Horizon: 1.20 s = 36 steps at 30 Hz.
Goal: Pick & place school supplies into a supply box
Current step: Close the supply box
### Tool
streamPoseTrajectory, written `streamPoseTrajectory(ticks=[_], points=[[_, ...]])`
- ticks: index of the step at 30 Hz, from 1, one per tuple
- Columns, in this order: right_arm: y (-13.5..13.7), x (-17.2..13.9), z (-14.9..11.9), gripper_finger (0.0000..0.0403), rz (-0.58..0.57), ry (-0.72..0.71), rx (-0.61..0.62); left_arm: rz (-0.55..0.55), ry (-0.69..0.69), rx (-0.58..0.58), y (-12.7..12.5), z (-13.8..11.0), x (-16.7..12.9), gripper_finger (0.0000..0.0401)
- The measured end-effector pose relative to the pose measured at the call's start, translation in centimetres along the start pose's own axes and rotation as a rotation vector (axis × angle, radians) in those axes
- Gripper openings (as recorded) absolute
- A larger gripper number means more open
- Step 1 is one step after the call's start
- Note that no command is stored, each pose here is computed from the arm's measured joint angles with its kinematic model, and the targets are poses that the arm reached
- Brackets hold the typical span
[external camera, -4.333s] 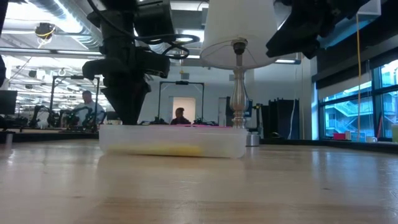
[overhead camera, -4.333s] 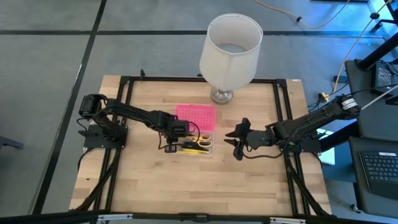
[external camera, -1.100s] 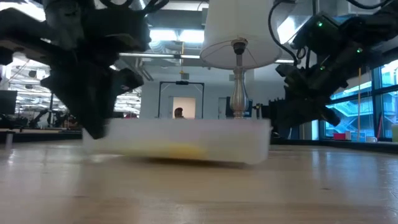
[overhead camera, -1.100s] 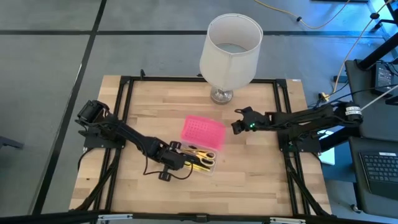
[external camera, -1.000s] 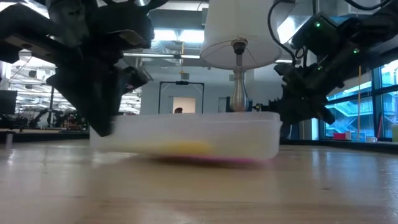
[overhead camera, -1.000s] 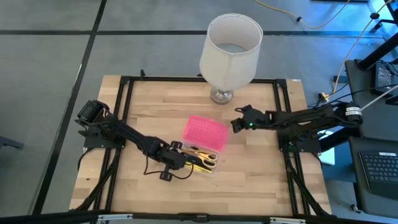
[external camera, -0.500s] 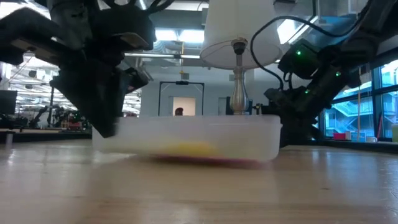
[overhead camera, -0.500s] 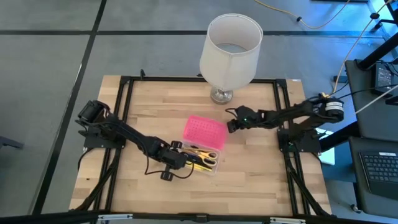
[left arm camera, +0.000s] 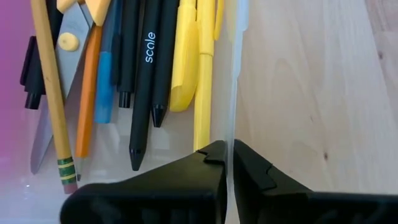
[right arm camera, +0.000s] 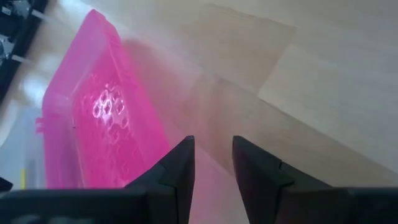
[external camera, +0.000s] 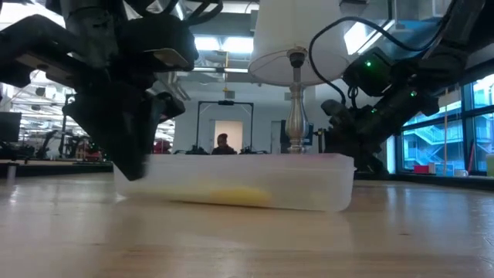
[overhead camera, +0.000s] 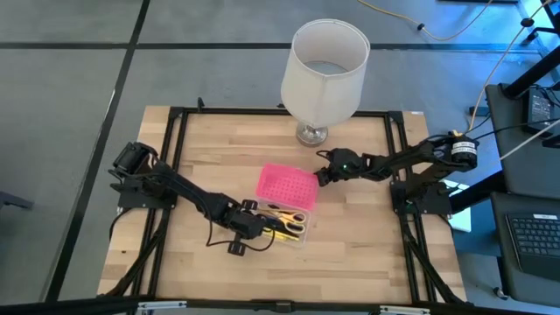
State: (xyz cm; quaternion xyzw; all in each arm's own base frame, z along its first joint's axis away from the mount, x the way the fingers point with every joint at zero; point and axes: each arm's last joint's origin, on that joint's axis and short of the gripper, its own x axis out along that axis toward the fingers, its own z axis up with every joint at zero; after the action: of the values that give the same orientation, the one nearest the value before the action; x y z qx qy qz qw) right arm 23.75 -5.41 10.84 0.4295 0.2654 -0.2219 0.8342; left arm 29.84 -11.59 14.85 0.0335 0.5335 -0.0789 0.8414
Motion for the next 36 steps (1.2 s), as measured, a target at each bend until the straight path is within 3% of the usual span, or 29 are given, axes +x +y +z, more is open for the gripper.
streamPoseTrajectory(ticks=[27,36], points=[[0.7,-0.2,0.2,0.0114,0.108,0.039,-0.035,-0.058,0.022,-0.030,0.0,-0.1,0.1,0.0003],[1.8,-0.4,0.7,0.0114,0.263,0.040,-0.074,-0.066,0.029,-0.031,0.0,-0.2,0.1,0.0003]])
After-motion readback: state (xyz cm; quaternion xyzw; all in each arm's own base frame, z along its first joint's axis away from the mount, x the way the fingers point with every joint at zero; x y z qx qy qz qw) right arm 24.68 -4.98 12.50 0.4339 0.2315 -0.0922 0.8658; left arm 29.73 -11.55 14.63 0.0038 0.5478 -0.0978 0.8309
